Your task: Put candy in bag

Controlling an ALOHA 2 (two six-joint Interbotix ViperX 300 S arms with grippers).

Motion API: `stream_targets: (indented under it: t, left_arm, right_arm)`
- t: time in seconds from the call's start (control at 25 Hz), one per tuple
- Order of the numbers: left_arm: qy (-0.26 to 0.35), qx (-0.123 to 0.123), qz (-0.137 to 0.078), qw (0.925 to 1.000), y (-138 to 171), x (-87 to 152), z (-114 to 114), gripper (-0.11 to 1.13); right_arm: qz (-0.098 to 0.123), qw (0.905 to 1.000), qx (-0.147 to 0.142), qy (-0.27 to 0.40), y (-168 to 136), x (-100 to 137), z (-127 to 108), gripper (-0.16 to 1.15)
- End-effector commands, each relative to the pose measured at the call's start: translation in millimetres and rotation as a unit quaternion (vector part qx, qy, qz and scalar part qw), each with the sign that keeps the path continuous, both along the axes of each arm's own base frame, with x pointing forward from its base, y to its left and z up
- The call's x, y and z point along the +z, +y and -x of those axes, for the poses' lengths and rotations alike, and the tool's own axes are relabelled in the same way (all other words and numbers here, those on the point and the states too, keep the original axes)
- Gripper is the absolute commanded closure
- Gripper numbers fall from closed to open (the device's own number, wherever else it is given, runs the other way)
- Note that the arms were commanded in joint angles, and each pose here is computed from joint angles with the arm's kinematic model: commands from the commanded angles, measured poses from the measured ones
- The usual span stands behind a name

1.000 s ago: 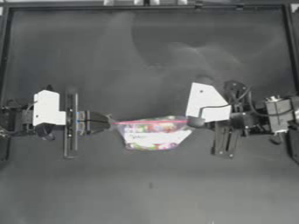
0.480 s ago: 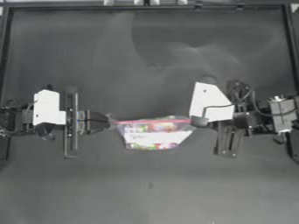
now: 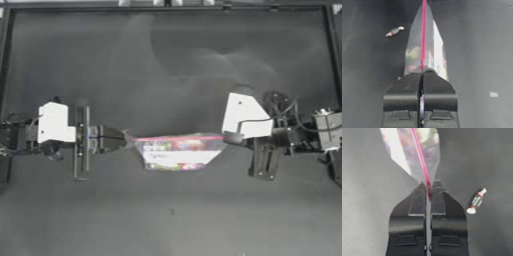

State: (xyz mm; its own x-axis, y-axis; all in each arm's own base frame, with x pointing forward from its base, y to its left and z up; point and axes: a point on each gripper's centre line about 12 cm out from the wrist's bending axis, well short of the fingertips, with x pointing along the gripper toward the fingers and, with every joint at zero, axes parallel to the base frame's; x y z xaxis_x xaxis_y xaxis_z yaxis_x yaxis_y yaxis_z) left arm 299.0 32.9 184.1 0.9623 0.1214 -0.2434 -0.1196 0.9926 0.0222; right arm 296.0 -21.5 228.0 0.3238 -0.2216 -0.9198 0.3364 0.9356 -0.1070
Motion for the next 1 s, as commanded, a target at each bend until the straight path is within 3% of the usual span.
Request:
stream_targets:
  t: [0.04, 1.0]
  left_arm:
    - [-0.013, 0.002, 0.0, 0.9999, 1, 8, -1, 0.98]
    - [0.001, -0.018, -0.01, 0.9998, -4, -2, -29, 0.98]
  right_arm:
    - [-0.003, 0.9999, -0.005, -0.012, 1, 9, 3, 0.92]
    - [-0.009, 0.9963, 0.03, -0.08, 9, 4, -27, 0.92]
